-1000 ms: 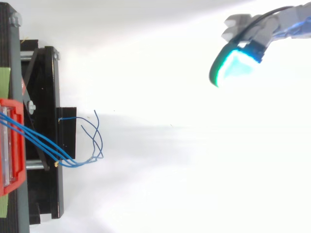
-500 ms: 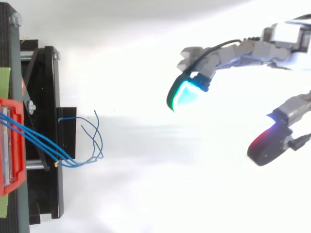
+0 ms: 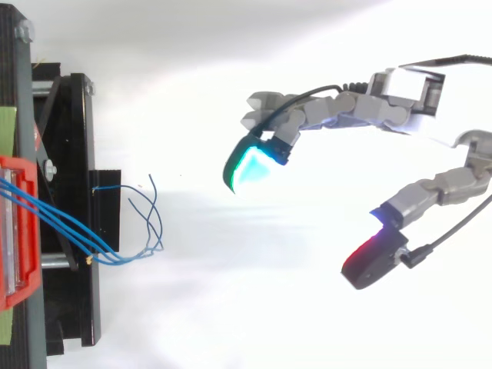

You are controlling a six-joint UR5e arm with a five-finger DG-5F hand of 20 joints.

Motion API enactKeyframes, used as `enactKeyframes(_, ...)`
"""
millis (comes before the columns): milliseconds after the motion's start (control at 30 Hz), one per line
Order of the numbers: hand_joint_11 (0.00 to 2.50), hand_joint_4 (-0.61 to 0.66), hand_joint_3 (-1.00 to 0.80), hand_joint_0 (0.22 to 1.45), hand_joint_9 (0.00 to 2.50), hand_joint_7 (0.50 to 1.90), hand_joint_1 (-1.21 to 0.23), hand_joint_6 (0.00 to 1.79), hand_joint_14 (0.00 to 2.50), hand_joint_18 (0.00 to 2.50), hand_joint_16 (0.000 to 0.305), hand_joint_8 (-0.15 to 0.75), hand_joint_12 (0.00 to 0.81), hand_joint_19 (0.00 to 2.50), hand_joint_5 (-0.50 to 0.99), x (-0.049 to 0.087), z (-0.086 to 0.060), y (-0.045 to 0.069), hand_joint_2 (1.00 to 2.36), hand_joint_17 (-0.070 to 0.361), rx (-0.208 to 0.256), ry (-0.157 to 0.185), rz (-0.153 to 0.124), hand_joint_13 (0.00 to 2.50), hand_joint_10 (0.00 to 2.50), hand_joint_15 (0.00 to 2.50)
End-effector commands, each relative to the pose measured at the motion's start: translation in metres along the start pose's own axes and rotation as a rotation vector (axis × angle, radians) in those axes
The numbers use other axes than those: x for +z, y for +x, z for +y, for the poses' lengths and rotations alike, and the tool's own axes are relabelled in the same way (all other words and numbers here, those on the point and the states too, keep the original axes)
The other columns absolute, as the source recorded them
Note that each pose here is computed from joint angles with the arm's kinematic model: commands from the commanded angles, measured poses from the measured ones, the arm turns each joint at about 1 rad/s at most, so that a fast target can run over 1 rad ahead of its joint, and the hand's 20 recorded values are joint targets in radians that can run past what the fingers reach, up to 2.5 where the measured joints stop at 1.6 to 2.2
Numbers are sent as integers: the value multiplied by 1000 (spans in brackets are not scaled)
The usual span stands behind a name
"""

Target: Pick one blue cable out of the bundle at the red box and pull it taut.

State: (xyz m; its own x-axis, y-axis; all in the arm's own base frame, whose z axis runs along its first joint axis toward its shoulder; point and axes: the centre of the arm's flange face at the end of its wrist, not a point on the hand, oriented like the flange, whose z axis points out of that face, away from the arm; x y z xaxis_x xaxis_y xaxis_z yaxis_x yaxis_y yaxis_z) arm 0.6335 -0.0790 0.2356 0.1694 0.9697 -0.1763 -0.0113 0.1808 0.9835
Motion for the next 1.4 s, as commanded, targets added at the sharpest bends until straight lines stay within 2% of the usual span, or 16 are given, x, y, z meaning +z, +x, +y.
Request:
enactKeyframes(0, 0, 379, -500, 443, 286, 760, -822, 502, 0, 125, 72, 322, 430, 199, -193, 20, -11, 14, 1000, 162, 9, -32, -24, 58, 0, 40)
enactKeyframes(33, 0, 378, -500, 447, 286, 757, -815, 502, 2, 124, 72, 321, 428, 199, -193, 20, -11, 14, 1000, 162, 9, -32, -24, 57, 1, 42)
enactKeyframes(133, 0, 383, -500, 456, 288, 760, -798, 502, 0, 123, 71, 317, 424, 196, -191, 42, -33, 28, 1000, 159, 56, -7, 11, 61, 0, 38)
enactKeyframes(267, 2, 384, -500, 477, 321, 756, -766, 502, 0, 129, 69, 316, 417, 201, -186, 57, -44, 35, 1000, 155, 93, 16, 20, 72, 0, 39)
enactKeyframes(300, 2, 385, -500, 480, 325, 756, -761, 502, 1, 139, 68, 317, 417, 199, -186, 61, -52, 38, 1000, 154, 103, 24, 21, 80, 0, 44)
enactKeyframes(433, 0, 395, -500, 486, 372, 743, -766, 502, 0, 204, 68, 322, 418, 152, -180, 72, -52, 44, 1000, 154, 111, 8, 25, 124, 0, 15)
enactKeyframes(533, 0, 397, -500, 491, 381, 748, -764, 502, 0, 203, 68, 322, 416, 157, -178, 75, -53, 49, 1000, 153, 87, -3, 25, 132, 0, 13)
enactKeyframes(633, 0, 398, -500, 490, 391, 748, -758, 502, 0, 205, 68, 324, 416, 159, -177, 78, -59, 52, 1000, 154, 82, -25, 13, 134, 0, 15)
enactKeyframes(733, 0, 402, -500, 491, 391, 745, -756, 502, 0, 205, 68, 324, 416, 157, -177, 82, -57, 55, 1000, 153, 89, -53, 5, 135, 0, 12)
enactKeyframes(833, 0, 400, -500, 494, 393, 747, -750, 502, 0, 206, 68, 324, 415, 154, -177, 82, -56, 57, 1000, 153, 83, -54, 2, 135, 0, 15)
enactKeyframes(1000, 0, 401, -500, 507, 393, 760, -754, 502, 0, 207, 67, 320, 410, 158, -175, 82, -56, 55, 1000, 151, 65, -51, -40, 136, 0, 17)
enactKeyframes(1167, 0, 399, -500, 548, 394, 787, -763, 502, 0, 201, 65, 311, 399, 152, -168, 83, -56, 57, 1000, 145, 34, -61, -51, 139, 0, 11)
enactKeyframes(1200, 0, 398, -500, 552, 399, 787, -761, 502, 0, 202, 64, 309, 397, 159, -168, 84, -59, 59, 1000, 145, 29, -61, -50, 140, 0, 12)
enactKeyframes(1300, 0, 400, -500, 567, 399, 803, -765, 502, 0, 204, 63, 307, 394, 154, -164, 101, -89, 71, 1000, 143, 54, -89, -51, 141, 2, 10)
enactKeyframes(1333, 0, 400, -500, 570, 401, 808, -765, 502, 0, 204, 63, 306, 394, 157, -163, 101, -89, 71, 1000, 142, 54, -89, -51, 142, 1, 10)
enactKeyframes(1367, 0, 402, -500, 574, 406, 816, -766, 503, 0, 212, 63, 306, 392, 145, -162, 108, -98, 75, 1000, 142, 66, -94, -48, 147, 0, 7)
